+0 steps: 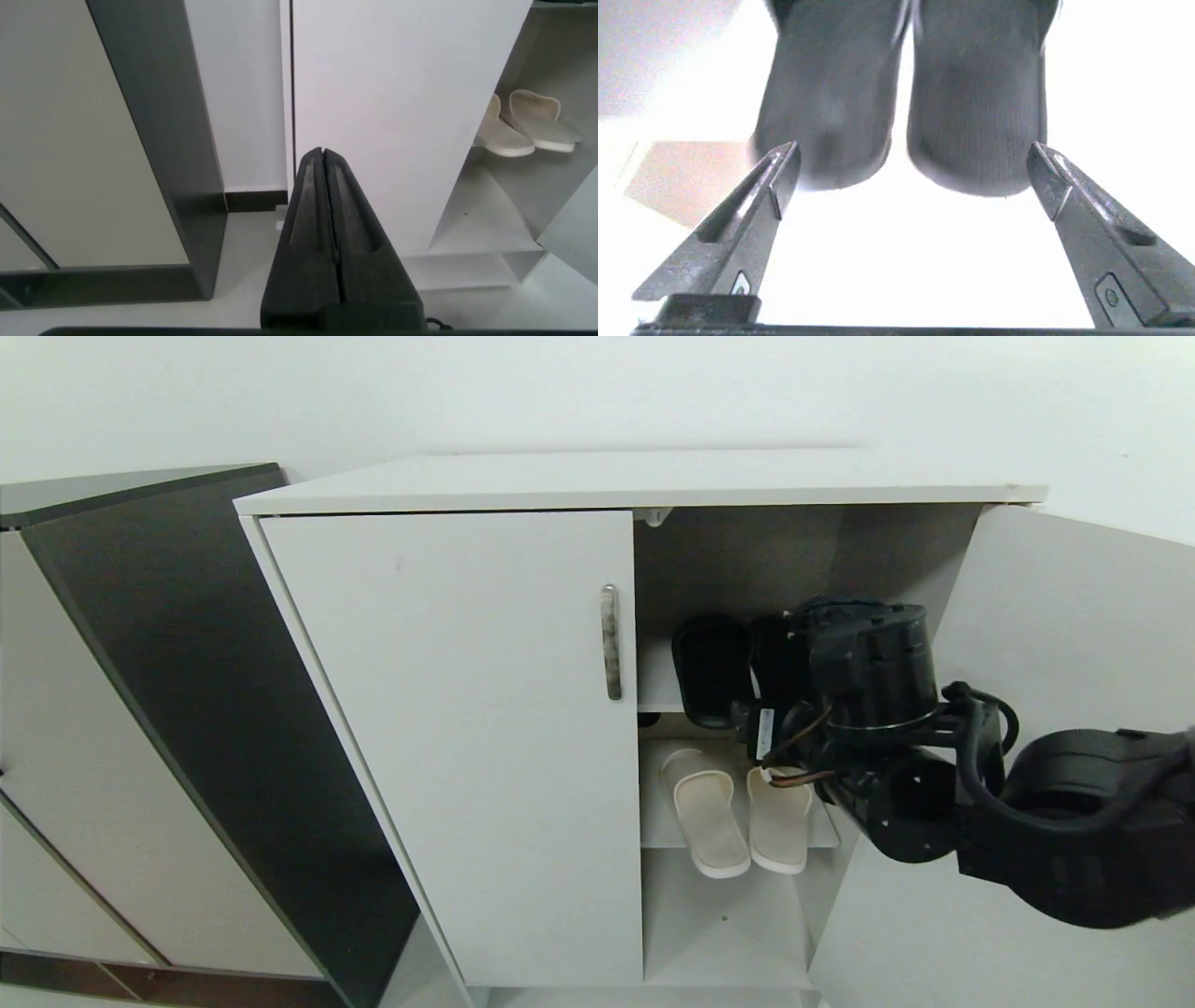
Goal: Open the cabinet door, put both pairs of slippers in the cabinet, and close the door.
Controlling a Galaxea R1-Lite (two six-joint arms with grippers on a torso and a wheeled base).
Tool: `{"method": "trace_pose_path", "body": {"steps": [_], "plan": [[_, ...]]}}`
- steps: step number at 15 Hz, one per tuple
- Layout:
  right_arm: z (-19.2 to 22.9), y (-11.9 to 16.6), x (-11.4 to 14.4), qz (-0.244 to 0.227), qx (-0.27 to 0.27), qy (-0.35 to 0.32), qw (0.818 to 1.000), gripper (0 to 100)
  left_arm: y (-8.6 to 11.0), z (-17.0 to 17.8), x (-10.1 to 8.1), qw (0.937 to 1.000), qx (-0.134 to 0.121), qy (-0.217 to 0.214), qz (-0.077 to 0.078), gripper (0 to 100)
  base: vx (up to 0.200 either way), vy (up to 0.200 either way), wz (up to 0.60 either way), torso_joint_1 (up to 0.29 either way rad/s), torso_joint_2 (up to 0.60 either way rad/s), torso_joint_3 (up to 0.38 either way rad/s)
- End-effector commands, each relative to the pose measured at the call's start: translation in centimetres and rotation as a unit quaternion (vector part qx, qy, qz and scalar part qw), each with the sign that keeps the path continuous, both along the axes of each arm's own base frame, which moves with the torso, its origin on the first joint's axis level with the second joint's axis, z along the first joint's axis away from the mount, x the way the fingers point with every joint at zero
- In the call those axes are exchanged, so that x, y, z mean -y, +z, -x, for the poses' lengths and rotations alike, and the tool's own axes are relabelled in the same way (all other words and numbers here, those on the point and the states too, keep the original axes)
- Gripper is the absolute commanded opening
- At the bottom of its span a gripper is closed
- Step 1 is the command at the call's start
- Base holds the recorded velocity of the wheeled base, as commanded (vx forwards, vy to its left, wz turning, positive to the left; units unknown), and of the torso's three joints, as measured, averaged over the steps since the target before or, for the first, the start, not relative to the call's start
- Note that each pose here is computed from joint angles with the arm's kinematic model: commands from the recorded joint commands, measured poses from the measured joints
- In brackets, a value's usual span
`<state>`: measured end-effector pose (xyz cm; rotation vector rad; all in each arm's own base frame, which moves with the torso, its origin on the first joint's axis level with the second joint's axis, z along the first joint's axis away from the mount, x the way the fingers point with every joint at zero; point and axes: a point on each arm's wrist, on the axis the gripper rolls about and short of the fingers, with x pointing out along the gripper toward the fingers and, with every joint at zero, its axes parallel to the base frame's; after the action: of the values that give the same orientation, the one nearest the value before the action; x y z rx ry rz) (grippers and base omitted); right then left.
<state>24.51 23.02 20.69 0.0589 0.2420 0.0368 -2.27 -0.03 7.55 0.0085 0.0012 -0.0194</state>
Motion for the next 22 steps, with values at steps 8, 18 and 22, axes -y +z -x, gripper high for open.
{"method": "trace_pose_path", "body": {"steps": [8, 18, 22], "plan": [[2.0, -1.7, -0.3, -0.003, 0.004, 0.027, 1.000, 0, 0.0, 0.0, 0.0, 1.0000, 0.000, 0.000, 0.000, 0, 0.000, 0.000, 0.00, 0.000, 0.00, 0.000], [2.0, -2.4, -0.2, -0.005, 0.008, 0.029, 1.000, 0, 0.0, 0.0, 0.0, 1.0000, 0.000, 0.000, 0.000, 0, -0.020, 0.000, 0.00, 0.000, 0.00, 0.000], [2.0, -2.5, -0.2, -0.003, 0.006, 0.030, 1.000, 0, 0.0, 0.0, 0.0, 1.0000, 0.000, 0.000, 0.000, 0, -0.200, 0.000, 0.00, 0.005, 0.00, 0.000]]}}
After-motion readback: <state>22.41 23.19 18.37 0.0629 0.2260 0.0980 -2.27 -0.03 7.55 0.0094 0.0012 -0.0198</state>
